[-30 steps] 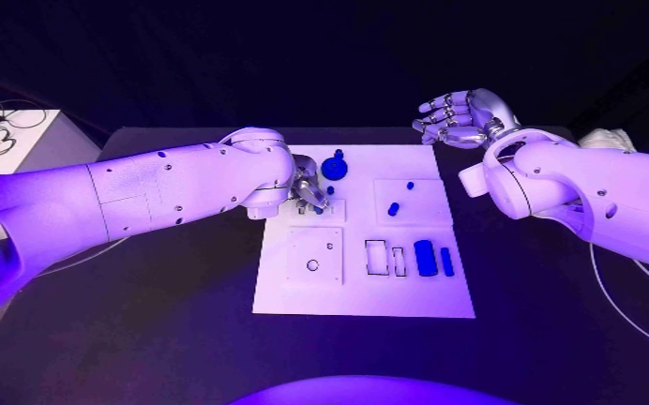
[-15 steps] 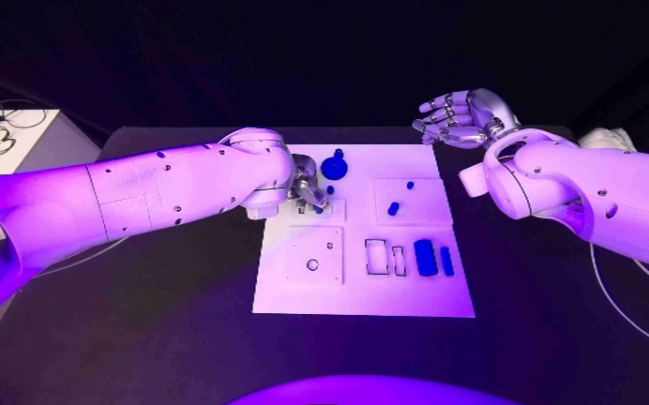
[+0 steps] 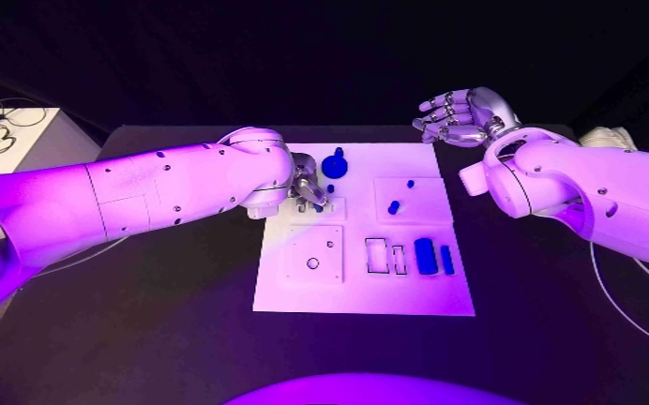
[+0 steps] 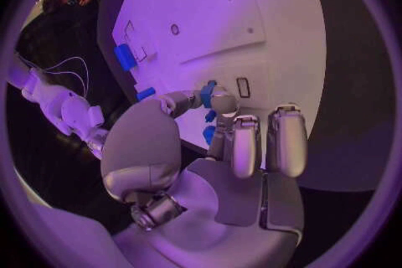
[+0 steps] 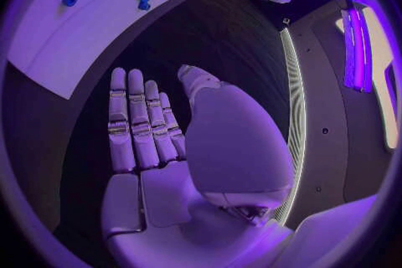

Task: Assemble the parts on the task board

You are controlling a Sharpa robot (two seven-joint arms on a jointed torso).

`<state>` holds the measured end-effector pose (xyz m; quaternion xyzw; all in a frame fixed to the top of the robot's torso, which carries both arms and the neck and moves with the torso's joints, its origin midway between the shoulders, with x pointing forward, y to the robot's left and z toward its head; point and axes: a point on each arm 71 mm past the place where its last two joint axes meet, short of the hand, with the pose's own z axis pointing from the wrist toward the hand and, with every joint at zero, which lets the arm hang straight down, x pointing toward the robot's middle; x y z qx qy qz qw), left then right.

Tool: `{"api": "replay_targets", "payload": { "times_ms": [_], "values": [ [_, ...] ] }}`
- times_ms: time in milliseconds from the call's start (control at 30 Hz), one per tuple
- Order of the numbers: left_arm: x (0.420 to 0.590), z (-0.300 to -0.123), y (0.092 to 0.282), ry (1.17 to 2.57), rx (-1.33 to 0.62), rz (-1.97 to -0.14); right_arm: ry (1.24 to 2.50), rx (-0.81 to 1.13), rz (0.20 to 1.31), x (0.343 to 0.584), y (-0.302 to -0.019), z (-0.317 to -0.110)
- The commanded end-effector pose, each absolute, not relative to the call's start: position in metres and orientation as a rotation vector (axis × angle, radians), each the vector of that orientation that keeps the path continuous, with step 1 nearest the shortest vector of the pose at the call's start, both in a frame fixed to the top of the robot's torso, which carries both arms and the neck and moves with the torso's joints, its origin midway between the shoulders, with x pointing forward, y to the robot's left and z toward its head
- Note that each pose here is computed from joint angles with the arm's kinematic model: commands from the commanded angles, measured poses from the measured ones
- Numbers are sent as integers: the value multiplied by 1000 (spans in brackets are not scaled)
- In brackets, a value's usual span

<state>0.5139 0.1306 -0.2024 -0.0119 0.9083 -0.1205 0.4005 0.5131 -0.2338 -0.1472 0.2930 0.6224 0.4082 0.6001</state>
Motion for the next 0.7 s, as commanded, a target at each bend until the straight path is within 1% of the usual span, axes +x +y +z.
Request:
{"api": "replay_targets", "payload": {
  "times_ms": [33,433,700],
  "values": [
    [512,-209,133,2302,-31,-271,1448,660,958,513,-232,-147],
    [509,-210,129,2316,-10,-275,1451,662,958,513,-233,-148],
    [507,-212,131,2347,15,-262,1454,663,956,513,-233,-148]
  ]
}}
